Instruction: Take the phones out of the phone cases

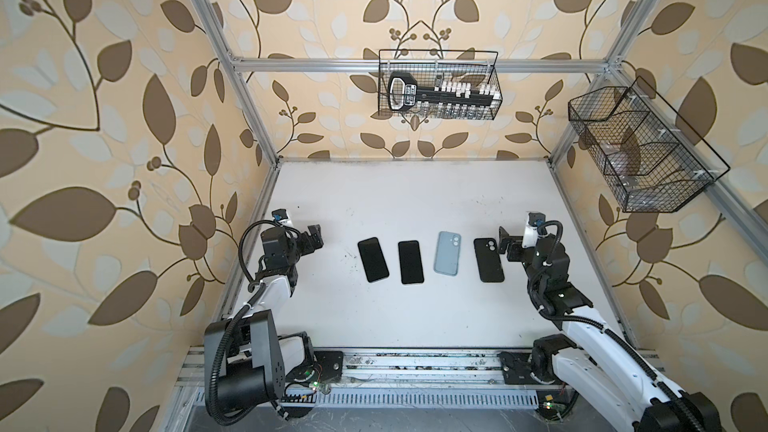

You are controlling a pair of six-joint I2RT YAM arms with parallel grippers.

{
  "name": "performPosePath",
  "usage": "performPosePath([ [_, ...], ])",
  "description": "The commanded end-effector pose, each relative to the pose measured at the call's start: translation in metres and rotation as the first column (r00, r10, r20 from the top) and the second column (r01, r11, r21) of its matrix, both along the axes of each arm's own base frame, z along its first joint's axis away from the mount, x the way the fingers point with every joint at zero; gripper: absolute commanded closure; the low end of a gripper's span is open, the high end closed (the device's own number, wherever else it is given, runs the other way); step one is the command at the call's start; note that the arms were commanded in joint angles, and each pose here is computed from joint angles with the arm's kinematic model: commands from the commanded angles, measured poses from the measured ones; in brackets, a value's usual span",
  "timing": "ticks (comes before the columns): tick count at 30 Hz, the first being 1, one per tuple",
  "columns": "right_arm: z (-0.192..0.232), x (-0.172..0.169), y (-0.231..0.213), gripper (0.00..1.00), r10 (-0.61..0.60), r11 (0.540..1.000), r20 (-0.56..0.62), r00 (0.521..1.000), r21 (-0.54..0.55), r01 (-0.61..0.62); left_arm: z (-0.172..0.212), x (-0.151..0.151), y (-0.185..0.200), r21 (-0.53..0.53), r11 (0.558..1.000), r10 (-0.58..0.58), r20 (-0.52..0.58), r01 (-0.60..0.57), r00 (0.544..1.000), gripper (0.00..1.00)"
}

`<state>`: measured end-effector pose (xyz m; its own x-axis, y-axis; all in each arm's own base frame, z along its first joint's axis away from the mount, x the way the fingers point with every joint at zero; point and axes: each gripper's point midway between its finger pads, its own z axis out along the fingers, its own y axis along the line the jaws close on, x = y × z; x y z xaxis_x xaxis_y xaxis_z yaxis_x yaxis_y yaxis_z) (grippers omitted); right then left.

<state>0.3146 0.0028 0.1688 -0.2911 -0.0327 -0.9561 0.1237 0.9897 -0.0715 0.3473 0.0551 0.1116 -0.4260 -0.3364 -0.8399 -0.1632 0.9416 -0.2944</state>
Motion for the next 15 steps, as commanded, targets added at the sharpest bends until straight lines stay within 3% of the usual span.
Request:
performPosePath([
  [1, 0.005, 0.007, -0.011, 0.0, -0.038, 0.998, 0.072, 0.997, -0.04, 0.041, 0.018, 0.013, 0.001, 0.063, 0.998, -0.002, 0.121, -0.006, 0.993, 0.01],
  [15, -0.035, 0.032, 0.001, 0.0, 0.062, 0.996, 0.086, 0.994, -0.068, -0.056, -0.013, 0.022, -0.018, 0.114, 0.992, -0.065, 0.142, 0.049, 0.988, 0.01],
])
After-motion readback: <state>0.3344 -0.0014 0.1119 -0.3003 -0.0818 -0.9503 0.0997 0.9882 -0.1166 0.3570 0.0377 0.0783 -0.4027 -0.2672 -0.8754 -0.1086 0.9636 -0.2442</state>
